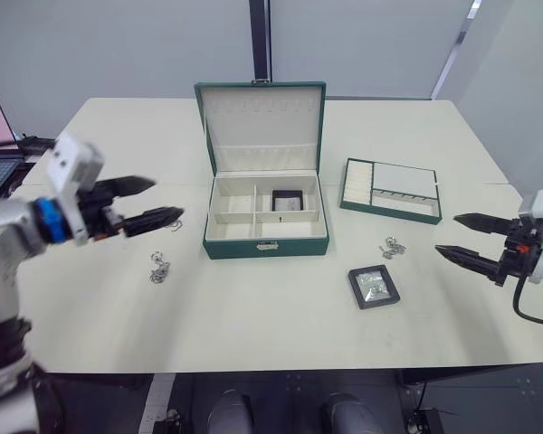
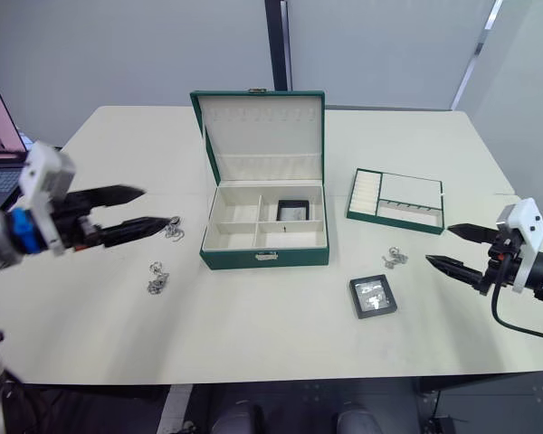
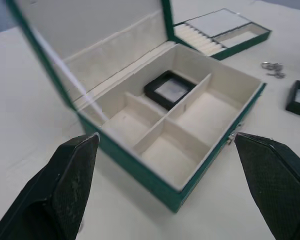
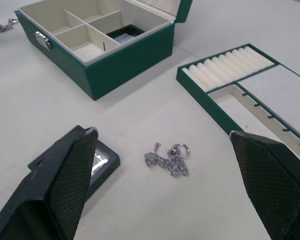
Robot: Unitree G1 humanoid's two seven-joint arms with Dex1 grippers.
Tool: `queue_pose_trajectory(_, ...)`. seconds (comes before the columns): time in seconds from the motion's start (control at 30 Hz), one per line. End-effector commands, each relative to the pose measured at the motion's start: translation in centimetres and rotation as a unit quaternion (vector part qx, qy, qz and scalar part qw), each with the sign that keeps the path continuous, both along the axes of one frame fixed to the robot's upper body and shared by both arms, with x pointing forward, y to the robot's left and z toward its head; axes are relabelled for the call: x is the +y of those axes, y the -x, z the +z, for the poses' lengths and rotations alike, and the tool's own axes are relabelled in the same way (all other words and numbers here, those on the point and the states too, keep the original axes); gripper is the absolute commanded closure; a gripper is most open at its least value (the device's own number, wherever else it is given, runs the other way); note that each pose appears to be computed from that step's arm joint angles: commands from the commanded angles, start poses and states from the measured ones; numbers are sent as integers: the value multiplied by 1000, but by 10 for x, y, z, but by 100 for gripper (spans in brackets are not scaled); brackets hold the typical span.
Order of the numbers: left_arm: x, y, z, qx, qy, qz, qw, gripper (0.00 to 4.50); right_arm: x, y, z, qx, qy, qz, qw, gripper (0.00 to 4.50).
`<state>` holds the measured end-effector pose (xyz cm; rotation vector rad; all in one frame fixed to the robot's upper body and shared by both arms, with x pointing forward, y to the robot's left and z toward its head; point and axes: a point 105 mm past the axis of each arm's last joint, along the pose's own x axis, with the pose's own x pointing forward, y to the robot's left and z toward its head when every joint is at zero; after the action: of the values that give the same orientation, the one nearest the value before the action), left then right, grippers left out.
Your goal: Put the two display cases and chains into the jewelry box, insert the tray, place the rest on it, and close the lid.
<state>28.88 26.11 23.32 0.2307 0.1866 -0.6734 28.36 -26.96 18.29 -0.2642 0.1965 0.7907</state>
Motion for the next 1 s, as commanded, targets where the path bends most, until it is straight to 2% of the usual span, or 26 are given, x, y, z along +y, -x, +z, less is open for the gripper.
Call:
queue_pose_trajectory(0.03,30,20,5,-44,4,89,995,2,-16,-6,9,-30,3,-18,999,0)
queue_pose_trajectory(0.27,95,46,-42,-43,-13,250,967,2,-38,-20,-8,-35,-3,-66,997,0)
queue_pose_trajectory(0.47,134,57,-52,-72,-17,353,933,2,-48,-26,-19,-45,-18,-104,993,0)
queue_pose_trajectory(0.7,154,63,-70,-60,-28,416,907,2,-52,-29,-29,-52,-27,-123,991,0)
queue_pose_trajectory(0.9,147,60,-71,-59,-24,407,911,2,-48,-33,-26,-59,-33,-118,991,0)
queue_pose_trajectory(1.0,139,60,-75,-52,-22,399,915,2,-33,-33,-9,-65,-45,-78,994,0)
